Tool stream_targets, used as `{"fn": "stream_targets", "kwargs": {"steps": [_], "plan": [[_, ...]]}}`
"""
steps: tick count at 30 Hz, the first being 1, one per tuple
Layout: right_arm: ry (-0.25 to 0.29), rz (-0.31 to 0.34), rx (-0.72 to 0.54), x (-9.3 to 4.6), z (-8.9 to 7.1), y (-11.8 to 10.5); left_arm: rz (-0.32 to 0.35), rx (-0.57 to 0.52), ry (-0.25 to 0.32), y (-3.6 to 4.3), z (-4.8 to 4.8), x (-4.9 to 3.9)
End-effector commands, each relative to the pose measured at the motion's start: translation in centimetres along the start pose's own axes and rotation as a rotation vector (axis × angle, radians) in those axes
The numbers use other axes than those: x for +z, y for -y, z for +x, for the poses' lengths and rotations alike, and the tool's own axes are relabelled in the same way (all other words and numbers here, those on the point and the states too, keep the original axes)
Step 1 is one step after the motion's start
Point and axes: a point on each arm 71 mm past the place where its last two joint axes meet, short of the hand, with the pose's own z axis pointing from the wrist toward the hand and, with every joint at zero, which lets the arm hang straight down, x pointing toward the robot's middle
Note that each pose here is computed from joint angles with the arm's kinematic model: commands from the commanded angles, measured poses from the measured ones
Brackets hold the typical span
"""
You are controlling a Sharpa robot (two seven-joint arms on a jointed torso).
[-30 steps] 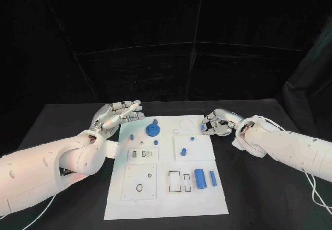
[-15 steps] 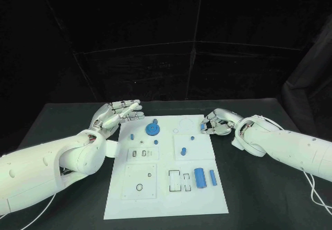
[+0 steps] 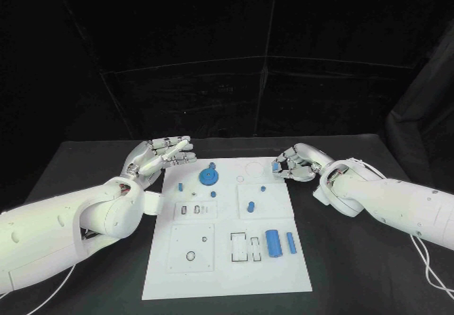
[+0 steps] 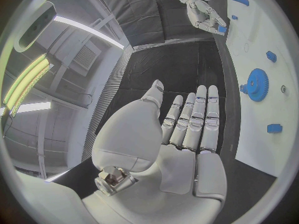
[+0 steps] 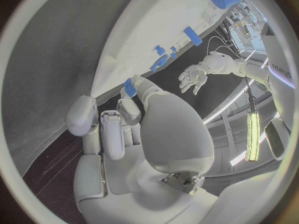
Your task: Assemble the parts on the task board
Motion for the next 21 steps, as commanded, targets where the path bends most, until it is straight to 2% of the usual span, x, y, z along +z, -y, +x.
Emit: {"fn": "stream_targets", "kwargs": {"steps": [1, 6, 15, 21], "plan": [[0.051, 0.058, 0.046, -0.1, -0.1, -1.0, 0.011, -0.006, -0.009, 0.20, 0.05, -0.01], [0.004, 0.048, 0.039, 0.0, 1.0, -3.7, 0.009, -0.008, -0.004, 0.17, -0.14, 0.04], [-0.066, -0.082, -0.081, 2.1, 5.0, -10.5, 0.009, -0.003, 0.025, 0.10, -1.06, 0.55], [-0.107, -0.143, -0.151, 3.0, 7.4, -13.6, 0.015, 0.003, 0.037, 0.25, -1.47, 1.01]]}}
